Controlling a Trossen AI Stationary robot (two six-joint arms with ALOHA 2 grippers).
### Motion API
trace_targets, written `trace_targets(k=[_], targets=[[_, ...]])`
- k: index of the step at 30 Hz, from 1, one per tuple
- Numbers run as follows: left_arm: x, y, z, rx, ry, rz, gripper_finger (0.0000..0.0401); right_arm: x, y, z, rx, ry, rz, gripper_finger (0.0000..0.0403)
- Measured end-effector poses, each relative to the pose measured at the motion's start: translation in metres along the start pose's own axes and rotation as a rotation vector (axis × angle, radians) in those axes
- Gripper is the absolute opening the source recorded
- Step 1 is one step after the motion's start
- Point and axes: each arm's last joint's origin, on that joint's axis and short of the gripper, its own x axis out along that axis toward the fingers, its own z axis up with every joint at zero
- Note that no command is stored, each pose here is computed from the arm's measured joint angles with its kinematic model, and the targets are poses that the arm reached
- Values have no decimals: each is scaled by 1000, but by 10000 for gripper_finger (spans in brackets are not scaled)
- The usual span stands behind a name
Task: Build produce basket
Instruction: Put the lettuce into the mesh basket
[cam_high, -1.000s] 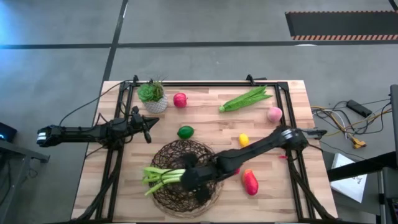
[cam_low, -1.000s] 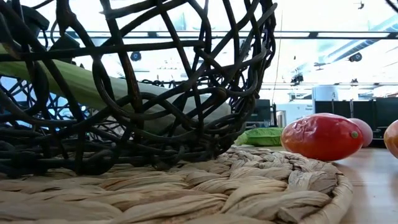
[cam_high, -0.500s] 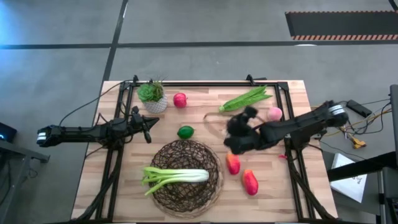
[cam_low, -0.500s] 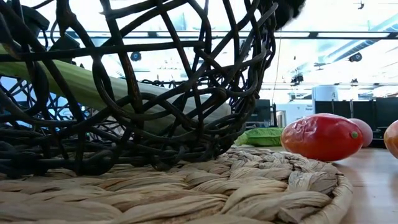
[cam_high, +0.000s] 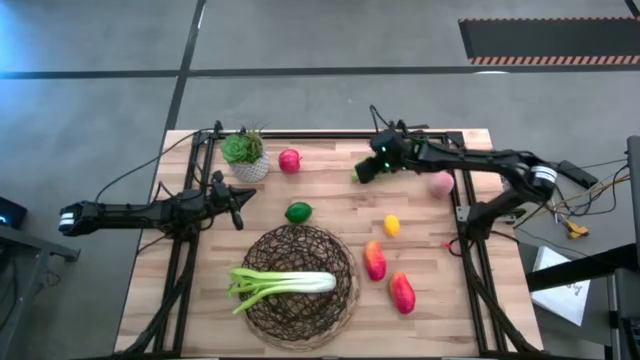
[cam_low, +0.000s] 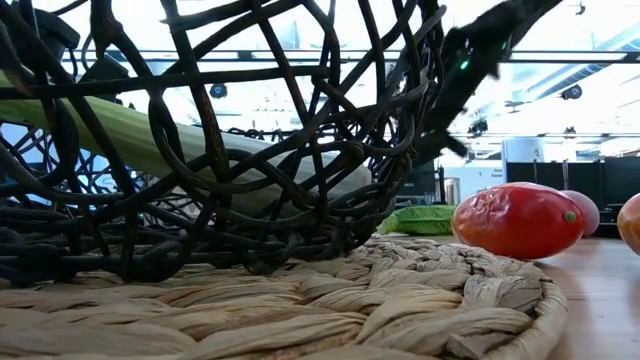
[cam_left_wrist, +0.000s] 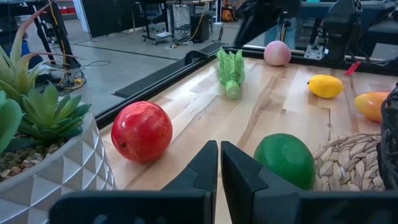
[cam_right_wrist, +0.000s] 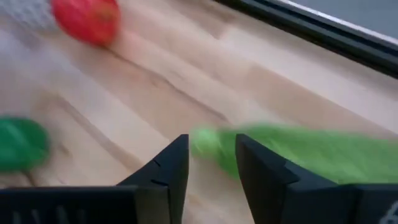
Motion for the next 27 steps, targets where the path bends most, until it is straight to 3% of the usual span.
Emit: trace_targets(k=[6,14,20,24,27], targets=[[0,0,0,0,0,0,4,40,6,13,-13,-24,-10,137],[0,0,0,0,0,0,4,70,29,3,-182,337,-132,104],[0,0,0,0,1,0,4,55,47,-28,-354,583,-187,80],[0,0,0,0,0,1,4,26,61,-49,-445,625,-165,68],[0,0,0,0,1,1,4,1,66,-60,-480,575,-174,64]])
